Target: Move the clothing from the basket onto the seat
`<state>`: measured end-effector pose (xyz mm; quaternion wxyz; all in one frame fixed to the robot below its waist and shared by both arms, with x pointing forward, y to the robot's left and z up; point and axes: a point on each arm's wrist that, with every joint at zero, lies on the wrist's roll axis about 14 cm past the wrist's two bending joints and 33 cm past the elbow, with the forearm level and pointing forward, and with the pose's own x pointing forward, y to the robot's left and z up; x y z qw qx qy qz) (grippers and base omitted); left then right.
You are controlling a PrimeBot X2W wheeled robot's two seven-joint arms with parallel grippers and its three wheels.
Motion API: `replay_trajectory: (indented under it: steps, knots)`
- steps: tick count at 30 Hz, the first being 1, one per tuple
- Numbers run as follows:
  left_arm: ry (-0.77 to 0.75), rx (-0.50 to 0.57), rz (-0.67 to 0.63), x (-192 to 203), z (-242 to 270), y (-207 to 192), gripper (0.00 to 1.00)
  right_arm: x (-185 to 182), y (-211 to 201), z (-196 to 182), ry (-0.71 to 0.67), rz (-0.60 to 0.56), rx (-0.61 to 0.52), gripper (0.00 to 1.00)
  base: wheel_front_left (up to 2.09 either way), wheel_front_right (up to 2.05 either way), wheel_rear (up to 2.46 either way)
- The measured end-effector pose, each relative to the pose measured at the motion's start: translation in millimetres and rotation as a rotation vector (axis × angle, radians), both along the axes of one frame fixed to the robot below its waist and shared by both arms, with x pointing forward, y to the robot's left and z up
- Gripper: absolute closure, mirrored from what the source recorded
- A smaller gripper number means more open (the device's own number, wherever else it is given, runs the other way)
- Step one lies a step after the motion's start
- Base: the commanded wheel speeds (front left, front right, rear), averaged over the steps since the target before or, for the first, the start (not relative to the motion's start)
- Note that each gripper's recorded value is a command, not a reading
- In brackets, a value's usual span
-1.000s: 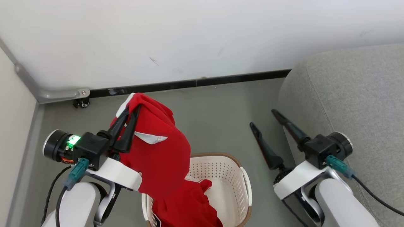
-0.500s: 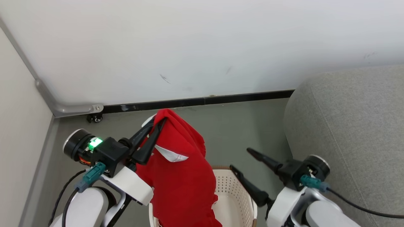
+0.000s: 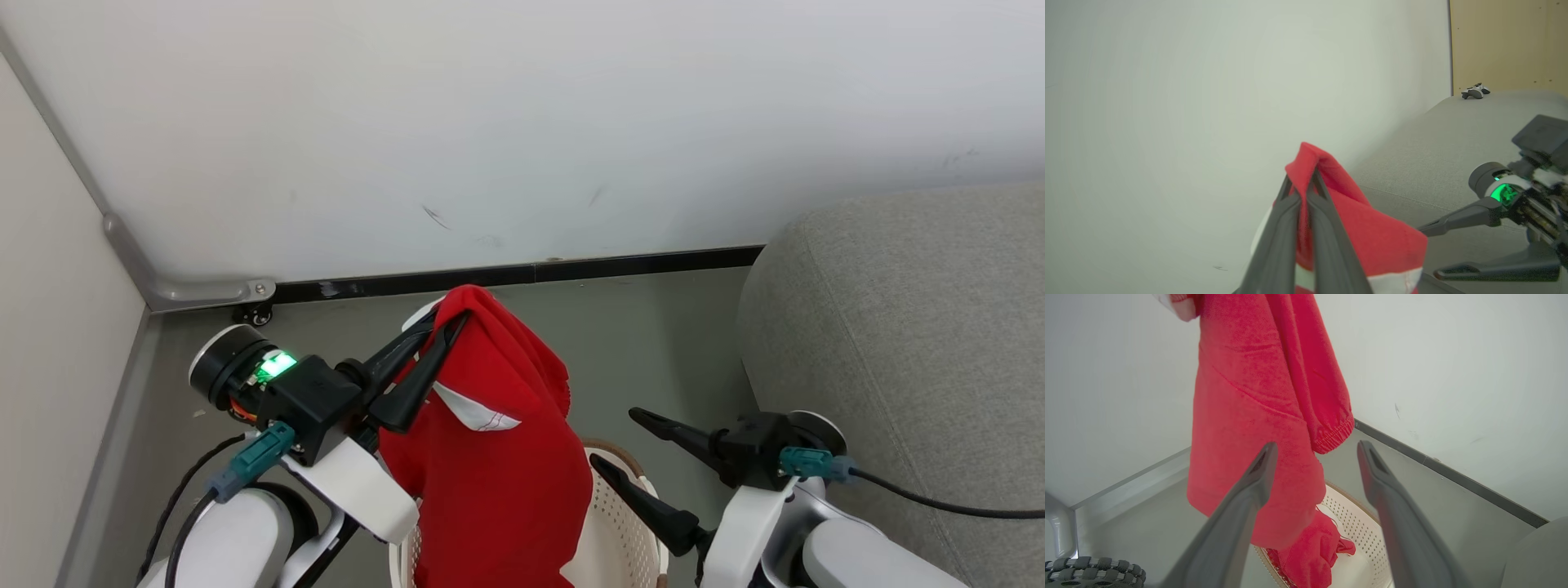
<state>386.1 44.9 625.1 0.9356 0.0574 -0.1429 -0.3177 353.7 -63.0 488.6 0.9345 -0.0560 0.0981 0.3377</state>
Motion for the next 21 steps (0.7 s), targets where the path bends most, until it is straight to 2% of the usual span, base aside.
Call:
replay_trajectory:
  steps: [7,21]
  knots:
    - [-0.029,0.0,-0.03,-2,15,-8,1.0,-6,13,-3,0.063,0.046,0.05,0.0,0.0,0.0,0.0]
    - [-0.024,0.001,-0.077,-10,22,-19,1.0,-2,42,2,0.107,0.161,0.063,0.0,0.0,0.0,0.0]
